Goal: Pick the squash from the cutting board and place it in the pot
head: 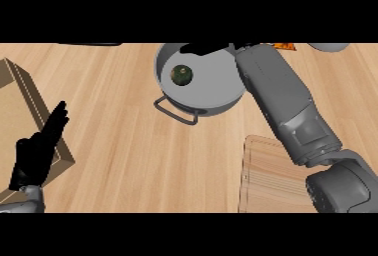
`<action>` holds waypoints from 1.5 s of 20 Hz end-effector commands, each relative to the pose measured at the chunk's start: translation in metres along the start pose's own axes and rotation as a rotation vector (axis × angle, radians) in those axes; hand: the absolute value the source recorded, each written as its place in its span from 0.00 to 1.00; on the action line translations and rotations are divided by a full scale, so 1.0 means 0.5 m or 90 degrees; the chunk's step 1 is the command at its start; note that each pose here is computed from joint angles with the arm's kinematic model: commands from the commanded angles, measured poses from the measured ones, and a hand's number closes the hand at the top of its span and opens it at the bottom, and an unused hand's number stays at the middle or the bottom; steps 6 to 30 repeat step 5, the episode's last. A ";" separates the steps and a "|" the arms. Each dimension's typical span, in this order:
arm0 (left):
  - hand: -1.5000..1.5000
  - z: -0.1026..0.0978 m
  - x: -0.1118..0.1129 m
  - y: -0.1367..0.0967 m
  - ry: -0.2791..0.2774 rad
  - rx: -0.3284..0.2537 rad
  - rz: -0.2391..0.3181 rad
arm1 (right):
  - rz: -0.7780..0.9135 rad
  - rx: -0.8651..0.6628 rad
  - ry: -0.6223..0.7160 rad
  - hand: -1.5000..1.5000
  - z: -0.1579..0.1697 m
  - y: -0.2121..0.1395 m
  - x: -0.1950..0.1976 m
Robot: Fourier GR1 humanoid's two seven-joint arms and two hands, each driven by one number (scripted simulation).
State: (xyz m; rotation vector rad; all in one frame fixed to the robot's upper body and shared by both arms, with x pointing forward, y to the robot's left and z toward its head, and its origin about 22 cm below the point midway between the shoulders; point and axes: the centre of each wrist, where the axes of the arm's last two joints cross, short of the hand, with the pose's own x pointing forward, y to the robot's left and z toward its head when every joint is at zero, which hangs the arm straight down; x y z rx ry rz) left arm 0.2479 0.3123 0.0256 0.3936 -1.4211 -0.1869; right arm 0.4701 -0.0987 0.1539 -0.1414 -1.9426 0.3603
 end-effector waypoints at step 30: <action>0.50 -0.002 -0.014 0.010 0.009 0.026 -0.009 | -0.075 -0.001 -0.005 0.00 0.050 -0.086 -0.096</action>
